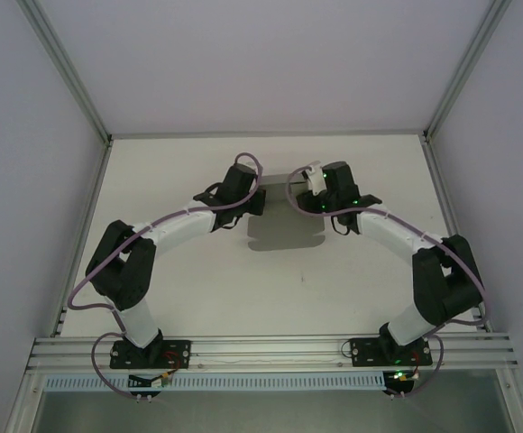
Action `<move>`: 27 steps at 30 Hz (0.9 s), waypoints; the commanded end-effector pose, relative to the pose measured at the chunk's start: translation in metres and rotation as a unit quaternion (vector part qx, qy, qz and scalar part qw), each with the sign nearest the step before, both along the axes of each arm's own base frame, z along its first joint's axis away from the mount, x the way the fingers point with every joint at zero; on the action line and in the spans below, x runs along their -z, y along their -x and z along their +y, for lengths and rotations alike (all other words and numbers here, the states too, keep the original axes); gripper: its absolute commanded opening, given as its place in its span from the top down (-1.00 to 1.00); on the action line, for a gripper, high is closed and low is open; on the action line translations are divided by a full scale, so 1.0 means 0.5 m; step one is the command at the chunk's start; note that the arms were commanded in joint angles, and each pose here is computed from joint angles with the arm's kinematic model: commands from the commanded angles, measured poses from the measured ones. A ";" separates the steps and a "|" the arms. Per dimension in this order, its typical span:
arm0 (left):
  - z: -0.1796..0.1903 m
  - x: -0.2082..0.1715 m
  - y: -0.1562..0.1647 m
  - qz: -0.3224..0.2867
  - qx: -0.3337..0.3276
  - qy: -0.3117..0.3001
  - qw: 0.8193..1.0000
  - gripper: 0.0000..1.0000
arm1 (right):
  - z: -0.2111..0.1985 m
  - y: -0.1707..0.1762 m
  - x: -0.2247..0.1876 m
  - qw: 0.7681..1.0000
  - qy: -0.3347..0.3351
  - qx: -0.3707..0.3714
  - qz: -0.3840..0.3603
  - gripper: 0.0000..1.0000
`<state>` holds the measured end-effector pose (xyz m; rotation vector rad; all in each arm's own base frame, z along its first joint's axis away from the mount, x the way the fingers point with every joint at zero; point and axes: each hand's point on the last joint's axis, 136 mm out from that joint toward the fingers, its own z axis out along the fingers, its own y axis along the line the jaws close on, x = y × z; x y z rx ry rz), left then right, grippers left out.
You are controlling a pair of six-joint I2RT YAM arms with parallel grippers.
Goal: Assemble paper box
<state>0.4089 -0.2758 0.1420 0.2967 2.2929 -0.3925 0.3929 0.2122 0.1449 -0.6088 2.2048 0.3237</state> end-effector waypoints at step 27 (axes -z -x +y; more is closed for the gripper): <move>-0.121 -0.074 0.065 -0.028 0.123 0.048 0.991 1.00 | 0.010 -0.042 -0.053 0.998 -0.039 0.006 -0.054 0.28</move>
